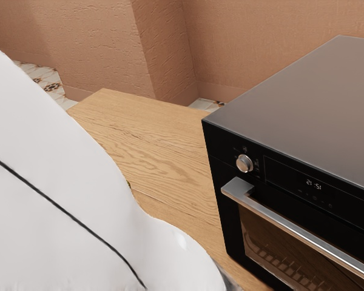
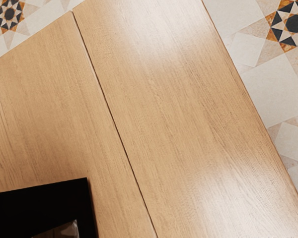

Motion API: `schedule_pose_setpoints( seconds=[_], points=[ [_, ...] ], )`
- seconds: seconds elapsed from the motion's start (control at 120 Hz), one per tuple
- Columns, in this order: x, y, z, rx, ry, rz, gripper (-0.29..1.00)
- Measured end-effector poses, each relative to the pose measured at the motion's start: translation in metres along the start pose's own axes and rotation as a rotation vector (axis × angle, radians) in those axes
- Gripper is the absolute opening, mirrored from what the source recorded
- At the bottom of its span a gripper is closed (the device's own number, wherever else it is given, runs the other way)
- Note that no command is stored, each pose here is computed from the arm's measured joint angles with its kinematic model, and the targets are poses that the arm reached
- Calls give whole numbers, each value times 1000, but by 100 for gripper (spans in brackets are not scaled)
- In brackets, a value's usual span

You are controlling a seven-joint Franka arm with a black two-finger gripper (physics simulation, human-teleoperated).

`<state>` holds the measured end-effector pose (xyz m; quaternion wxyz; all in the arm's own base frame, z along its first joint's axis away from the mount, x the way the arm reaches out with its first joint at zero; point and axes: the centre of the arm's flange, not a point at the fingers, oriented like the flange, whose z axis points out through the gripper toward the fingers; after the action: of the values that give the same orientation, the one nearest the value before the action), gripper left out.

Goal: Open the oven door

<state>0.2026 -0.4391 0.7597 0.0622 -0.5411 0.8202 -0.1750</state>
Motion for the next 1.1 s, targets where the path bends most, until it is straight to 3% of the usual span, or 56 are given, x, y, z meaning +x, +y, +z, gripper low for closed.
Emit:
schedule_pose_setpoints(
  seconds=[0.075, 0.25, 0.458, 0.675, 0.867, 1.1],
  points=[
    [-5, -23, 17, 2, -6, 21, 70],
    [-72, -73, 29, 37, -54, -65, 70],
    [-112, -100, 68, -38, -89, -128, 70],
    [-146, -111, 82, -69, -118, -190, 70],
    [-155, -120, 99, -87, -129, -198, 70],
    [-160, -128, 103, -56, -127, -194, 70]
  ],
)
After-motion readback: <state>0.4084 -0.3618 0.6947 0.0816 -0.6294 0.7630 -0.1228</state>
